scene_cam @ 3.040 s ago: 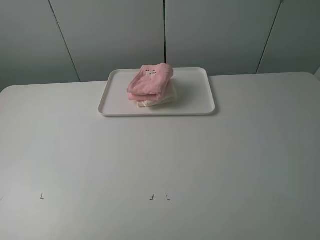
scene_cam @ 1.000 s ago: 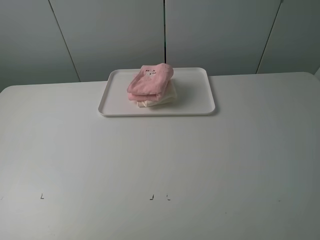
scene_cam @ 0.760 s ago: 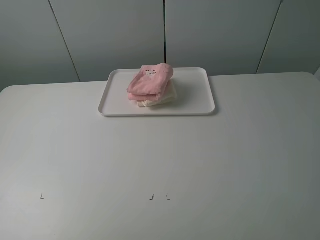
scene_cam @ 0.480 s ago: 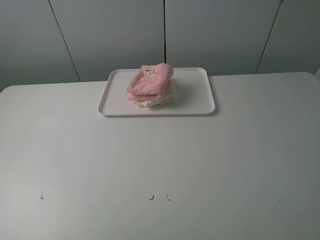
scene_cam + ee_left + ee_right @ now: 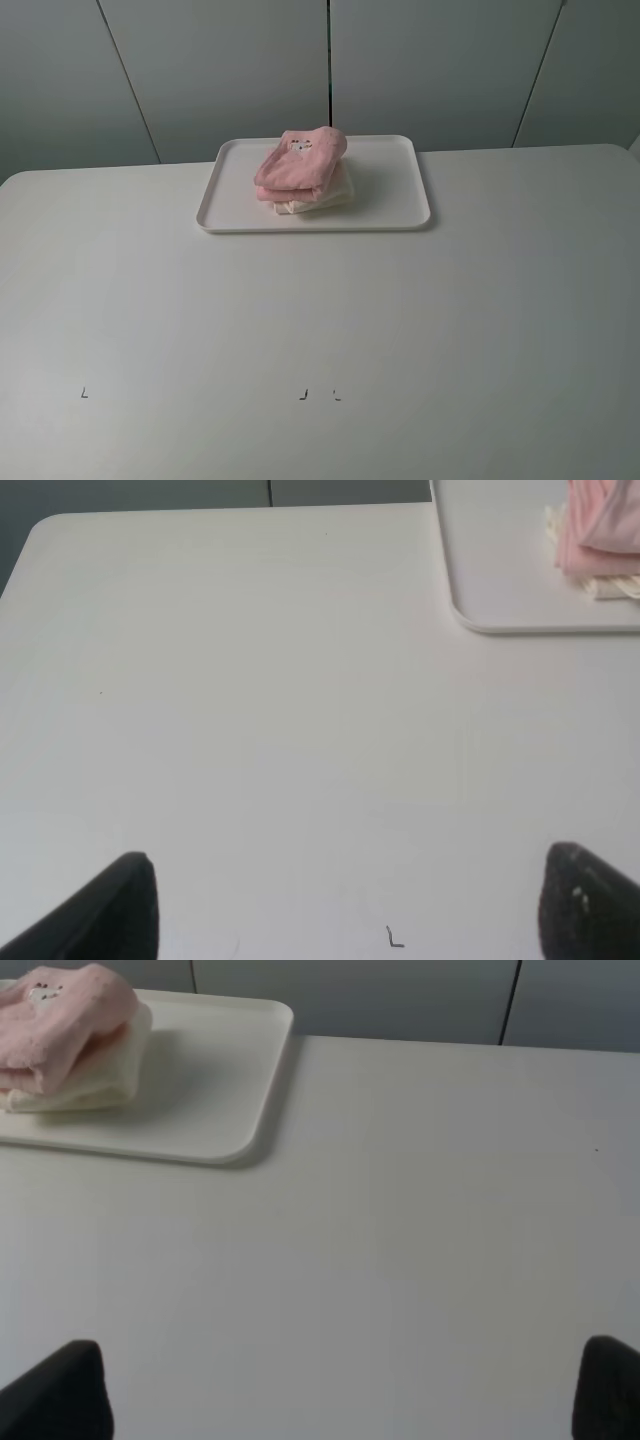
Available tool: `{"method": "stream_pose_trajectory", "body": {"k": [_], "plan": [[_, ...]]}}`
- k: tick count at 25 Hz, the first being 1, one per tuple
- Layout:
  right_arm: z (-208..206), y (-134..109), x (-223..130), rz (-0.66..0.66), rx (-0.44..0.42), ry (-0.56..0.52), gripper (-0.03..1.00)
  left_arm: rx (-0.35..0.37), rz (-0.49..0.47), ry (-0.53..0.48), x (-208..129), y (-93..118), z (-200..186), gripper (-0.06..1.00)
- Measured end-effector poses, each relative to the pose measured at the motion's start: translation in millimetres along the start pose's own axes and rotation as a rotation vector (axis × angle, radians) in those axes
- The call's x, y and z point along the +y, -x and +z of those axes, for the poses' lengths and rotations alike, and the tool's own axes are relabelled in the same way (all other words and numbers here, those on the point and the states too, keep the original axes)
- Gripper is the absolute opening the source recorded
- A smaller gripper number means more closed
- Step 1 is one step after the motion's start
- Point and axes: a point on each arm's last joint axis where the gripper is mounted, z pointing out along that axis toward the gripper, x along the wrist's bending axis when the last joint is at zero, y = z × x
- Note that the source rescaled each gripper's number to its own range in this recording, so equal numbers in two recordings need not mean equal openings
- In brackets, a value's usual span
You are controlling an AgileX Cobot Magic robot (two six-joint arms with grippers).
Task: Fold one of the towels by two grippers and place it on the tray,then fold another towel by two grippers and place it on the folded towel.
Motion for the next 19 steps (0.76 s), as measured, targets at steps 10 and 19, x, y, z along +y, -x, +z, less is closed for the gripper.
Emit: {"method": "stream_pose_trajectory", "body": {"k": [10,19], "plan": [[0.0,0.0,0.0,0.000,0.000,0.000,1.00,0.000,0.000,0.000,0.0,0.0,0.0,0.98],[0.0,0.0,0.0,0.000,0.000,0.000,1.00,0.000,0.007,0.000,0.0,0.0,0.0,0.98]]}}
